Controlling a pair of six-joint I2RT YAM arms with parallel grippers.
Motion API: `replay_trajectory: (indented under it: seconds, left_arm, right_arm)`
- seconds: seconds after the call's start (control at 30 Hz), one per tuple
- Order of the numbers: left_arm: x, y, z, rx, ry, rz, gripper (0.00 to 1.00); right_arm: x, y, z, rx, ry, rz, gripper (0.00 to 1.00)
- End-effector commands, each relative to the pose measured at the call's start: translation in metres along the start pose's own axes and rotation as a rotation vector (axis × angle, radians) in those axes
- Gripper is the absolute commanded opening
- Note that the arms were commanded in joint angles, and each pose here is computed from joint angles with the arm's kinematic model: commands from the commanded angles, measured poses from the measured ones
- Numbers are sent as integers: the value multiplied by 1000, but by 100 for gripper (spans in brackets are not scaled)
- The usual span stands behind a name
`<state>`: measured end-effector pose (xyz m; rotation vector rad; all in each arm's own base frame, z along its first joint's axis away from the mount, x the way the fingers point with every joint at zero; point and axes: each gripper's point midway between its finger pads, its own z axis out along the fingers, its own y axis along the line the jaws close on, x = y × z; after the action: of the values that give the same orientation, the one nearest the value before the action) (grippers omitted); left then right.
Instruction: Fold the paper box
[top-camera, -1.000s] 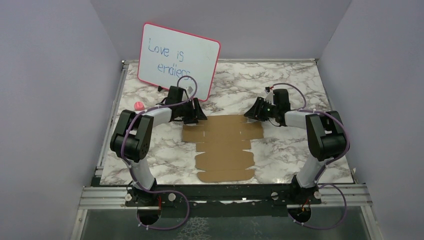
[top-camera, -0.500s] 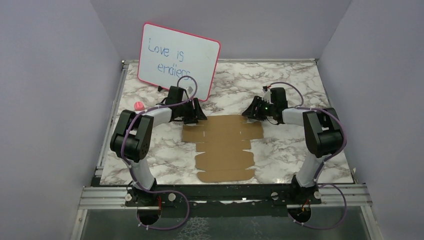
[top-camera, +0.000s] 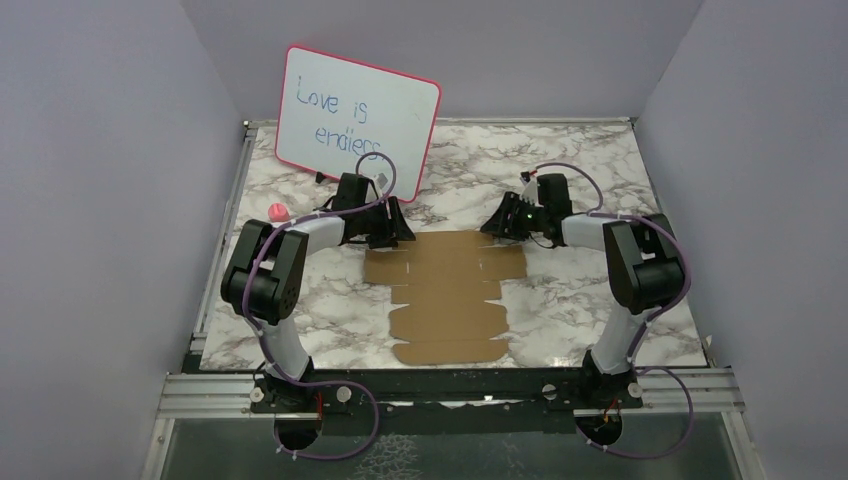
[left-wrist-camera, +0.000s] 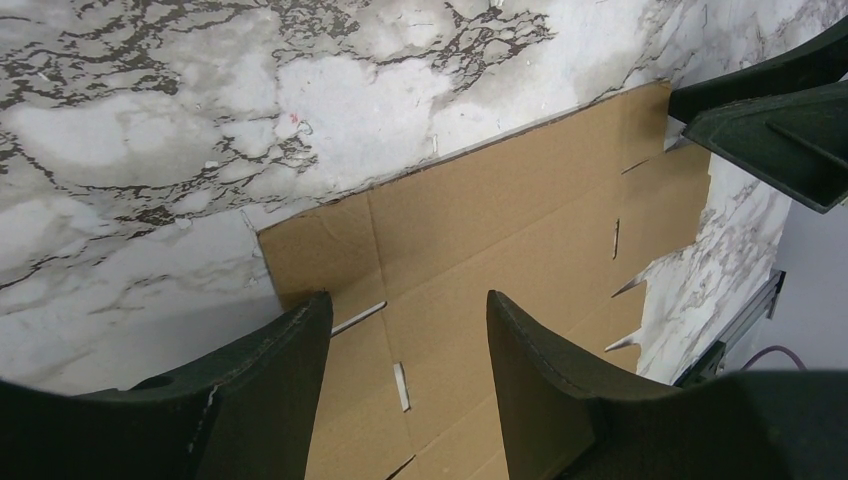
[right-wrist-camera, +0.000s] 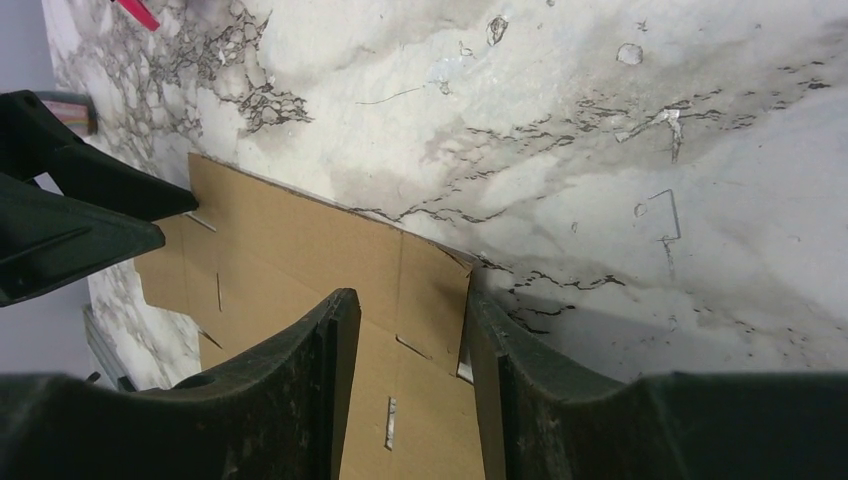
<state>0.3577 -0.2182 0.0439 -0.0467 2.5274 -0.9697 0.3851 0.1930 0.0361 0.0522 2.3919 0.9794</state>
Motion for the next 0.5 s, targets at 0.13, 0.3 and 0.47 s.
replay_trajectory:
  seconds: [0.13, 0.3, 0.47]
  left_arm:
    - [13, 13, 10, -33, 26, -12, 60]
    - [16, 14, 11, -34, 30, -16, 60]
    - [18, 13, 12, -30, 34, -16, 60]
  right_arm:
    - [-3, 36, -7, -76, 27, -61, 46]
    - [-1, 43, -4, -48, 27, -100, 45]
    - [-2, 50, 2, 16, 29, -164, 44]
